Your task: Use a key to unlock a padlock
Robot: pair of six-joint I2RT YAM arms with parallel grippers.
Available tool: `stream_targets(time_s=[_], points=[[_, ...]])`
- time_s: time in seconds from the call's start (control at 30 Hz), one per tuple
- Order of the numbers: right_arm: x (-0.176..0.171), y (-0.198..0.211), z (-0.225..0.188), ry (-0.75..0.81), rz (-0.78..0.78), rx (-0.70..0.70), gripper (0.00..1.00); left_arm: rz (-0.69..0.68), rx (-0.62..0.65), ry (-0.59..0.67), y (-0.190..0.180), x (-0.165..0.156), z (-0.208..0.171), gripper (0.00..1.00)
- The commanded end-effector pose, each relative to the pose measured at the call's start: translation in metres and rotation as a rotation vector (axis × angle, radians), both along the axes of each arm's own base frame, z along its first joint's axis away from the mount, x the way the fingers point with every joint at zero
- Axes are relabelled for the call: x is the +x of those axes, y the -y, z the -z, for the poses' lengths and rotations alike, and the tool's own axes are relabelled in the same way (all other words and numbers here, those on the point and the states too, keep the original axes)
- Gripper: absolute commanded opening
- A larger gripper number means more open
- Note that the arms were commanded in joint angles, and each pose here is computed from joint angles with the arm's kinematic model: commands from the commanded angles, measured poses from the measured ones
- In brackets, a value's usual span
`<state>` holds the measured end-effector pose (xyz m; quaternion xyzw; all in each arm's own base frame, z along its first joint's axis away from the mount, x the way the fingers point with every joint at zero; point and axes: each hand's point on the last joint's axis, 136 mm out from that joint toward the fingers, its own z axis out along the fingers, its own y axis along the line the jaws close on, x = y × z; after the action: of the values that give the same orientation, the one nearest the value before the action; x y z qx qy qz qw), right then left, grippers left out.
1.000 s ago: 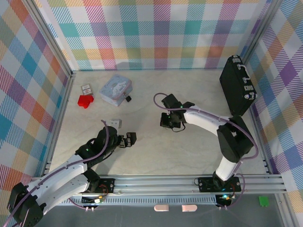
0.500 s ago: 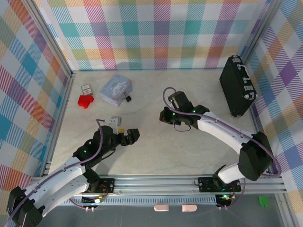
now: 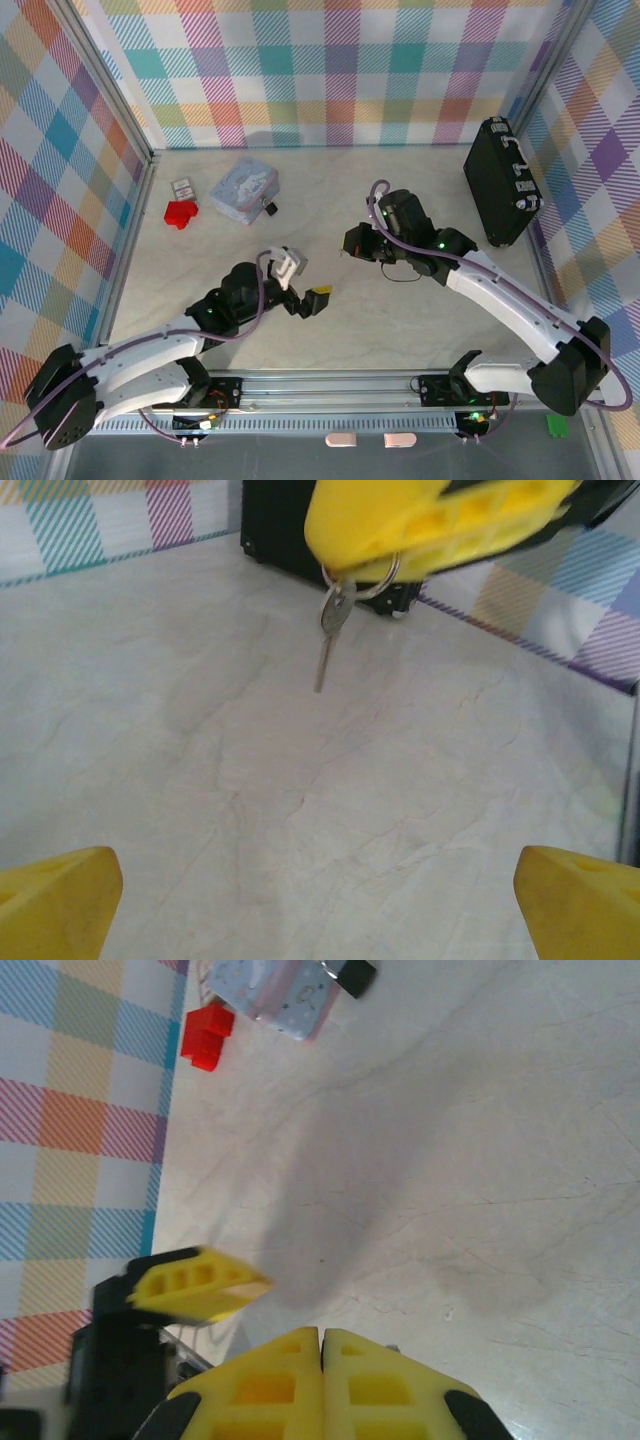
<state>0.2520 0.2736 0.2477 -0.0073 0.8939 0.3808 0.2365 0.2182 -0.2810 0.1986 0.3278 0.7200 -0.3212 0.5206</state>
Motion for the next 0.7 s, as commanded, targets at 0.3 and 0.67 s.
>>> stream_targets(time_s=[0.3,0.67], points=[[-0.022,-0.011,-0.028,0.022,-0.079,0.08,0.0,0.112,-0.059,0.241,0.035,0.035,-0.03,0.65],[-0.021,-0.016,-0.023,0.013,-0.082,0.091,0.0,0.209,-0.083,0.196,0.047,0.027,-0.03,0.42]])
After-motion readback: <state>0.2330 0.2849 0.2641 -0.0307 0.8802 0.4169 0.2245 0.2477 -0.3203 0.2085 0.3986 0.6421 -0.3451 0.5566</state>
